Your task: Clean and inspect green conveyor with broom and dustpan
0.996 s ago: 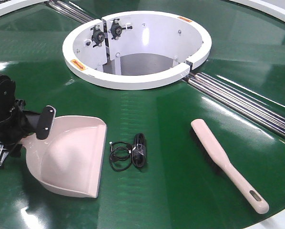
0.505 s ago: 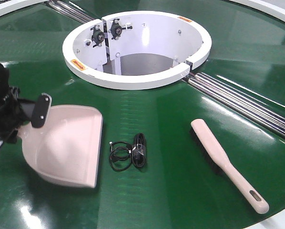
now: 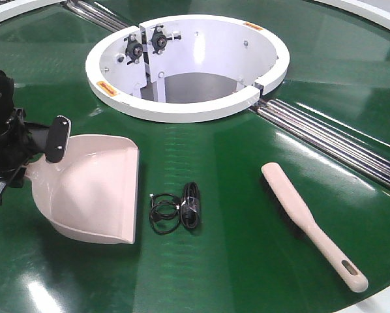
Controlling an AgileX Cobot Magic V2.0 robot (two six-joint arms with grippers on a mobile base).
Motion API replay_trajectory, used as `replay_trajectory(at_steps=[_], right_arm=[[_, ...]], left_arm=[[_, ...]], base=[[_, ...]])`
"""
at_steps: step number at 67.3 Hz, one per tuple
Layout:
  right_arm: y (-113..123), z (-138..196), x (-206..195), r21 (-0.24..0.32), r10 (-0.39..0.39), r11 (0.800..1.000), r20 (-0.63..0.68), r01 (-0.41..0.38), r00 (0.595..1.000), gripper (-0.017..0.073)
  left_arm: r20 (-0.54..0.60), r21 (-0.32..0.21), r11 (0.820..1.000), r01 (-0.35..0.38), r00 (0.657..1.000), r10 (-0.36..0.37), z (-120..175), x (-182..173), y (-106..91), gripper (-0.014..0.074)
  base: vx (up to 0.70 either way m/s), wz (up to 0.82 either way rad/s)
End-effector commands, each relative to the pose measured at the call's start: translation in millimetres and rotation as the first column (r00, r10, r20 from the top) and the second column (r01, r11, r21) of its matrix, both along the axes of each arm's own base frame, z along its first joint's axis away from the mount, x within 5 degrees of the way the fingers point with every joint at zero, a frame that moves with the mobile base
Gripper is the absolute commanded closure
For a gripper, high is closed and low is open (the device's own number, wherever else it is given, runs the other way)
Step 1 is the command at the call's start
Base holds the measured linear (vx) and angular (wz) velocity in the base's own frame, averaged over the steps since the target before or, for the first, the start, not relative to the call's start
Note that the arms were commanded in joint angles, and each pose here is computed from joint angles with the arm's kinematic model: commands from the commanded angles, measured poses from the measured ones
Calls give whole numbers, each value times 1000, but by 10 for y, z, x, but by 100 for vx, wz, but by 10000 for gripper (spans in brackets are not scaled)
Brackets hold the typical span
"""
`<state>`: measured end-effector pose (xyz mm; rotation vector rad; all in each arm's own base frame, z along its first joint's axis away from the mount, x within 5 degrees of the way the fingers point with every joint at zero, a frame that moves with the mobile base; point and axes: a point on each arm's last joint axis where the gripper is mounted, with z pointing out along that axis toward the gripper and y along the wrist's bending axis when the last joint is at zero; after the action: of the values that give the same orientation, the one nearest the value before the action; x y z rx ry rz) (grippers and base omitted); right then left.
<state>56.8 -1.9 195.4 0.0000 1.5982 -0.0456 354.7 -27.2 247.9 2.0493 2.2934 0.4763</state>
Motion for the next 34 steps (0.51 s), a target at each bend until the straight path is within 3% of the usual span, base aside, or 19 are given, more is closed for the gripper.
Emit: replay_trajectory(at_steps=[1, 34], right_arm=[[1, 43, -10, -13, -2, 1000, 84, 3, 996, 569], [1, 44, -10, -13, -2, 1000, 85, 3, 996, 569]], left_arm=[[108, -7, 1000, 9, 994, -8, 249, 10, -32, 601], [59, 29, 1000, -2, 998, 0, 114, 38, -40, 601]], base=[[0, 0], [0, 0]])
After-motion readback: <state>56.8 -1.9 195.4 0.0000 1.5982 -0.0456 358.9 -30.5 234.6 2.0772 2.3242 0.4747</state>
